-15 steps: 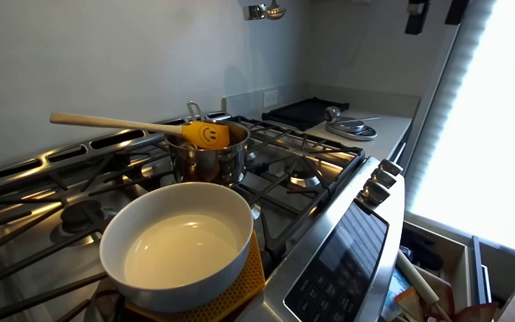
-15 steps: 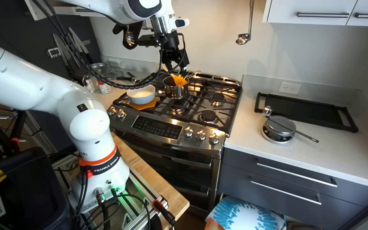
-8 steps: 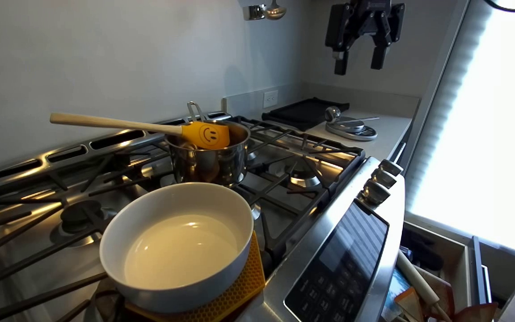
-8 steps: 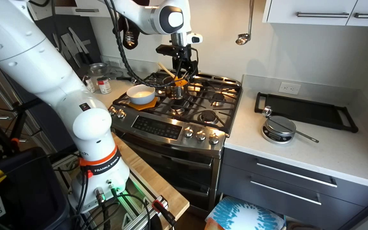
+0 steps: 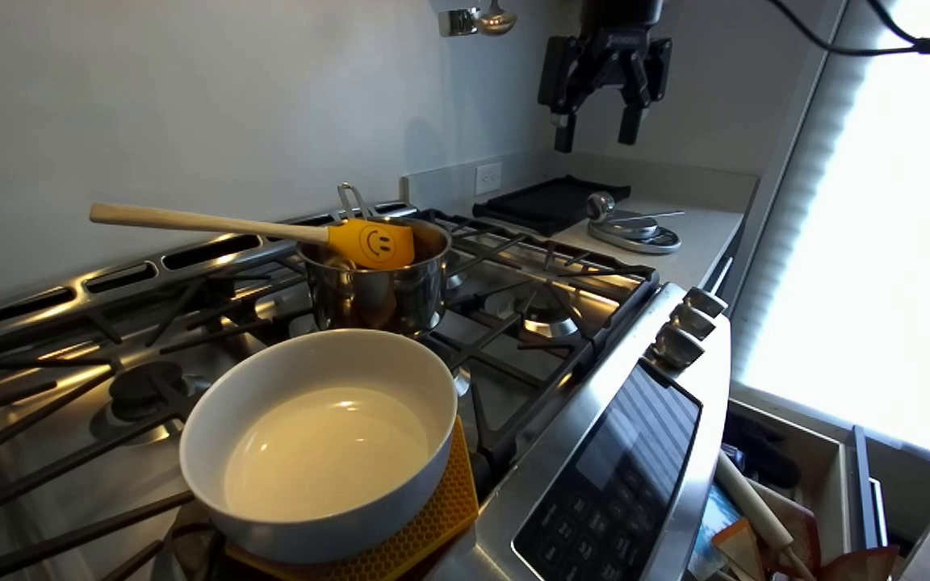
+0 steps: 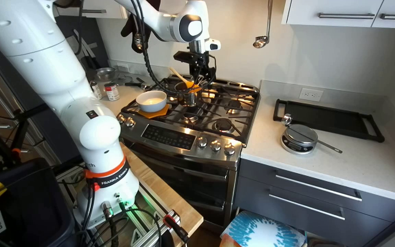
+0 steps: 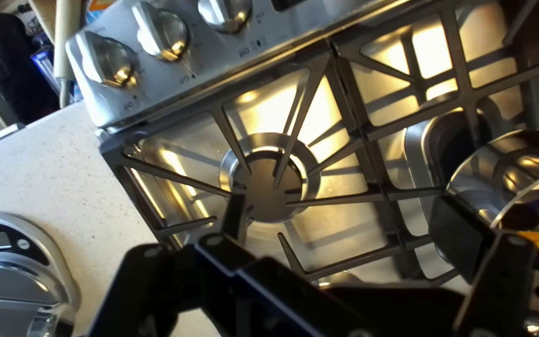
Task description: Move the silver pot to the right
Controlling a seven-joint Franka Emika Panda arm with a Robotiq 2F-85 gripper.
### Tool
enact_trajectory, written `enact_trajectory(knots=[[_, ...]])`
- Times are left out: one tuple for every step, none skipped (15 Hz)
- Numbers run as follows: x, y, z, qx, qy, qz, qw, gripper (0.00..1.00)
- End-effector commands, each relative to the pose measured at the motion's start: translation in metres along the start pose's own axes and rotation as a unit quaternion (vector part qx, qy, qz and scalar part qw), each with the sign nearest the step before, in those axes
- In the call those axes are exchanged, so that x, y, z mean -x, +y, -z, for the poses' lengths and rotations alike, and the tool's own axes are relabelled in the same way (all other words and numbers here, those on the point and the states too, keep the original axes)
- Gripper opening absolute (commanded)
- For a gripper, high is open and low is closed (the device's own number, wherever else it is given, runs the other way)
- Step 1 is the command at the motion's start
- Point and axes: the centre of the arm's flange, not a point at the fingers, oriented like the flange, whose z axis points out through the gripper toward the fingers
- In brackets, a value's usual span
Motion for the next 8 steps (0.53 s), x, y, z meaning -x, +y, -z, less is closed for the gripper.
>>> enact_trajectory(knots=[[-0.062,-0.035,-0.043,-0.025,-0.017,0.009,0.9995,1.0],[-0.072,-0.048,-0.051,-0.024,-0.025,0.021,0.9992,1.0],[-0.079,-0.06,-0.058,-0.022,-0.031,0.028,0.9989,1.0],[-0.085,-0.073,-0.064,-0.024,-0.039,0.04,0.9982,1.0],[-0.091,-0.085,-0.071,-0.024,-0.041,0.049,0.9977,1.0],[-0.096,-0.096,-0.075,-0.025,-0.041,0.056,0.9973,1.0],[-0.1,-0.107,-0.079,-0.026,-0.04,0.06,0.997,1.0],[-0.103,-0.117,-0.083,-0.027,-0.04,0.062,0.9969,1.0]])
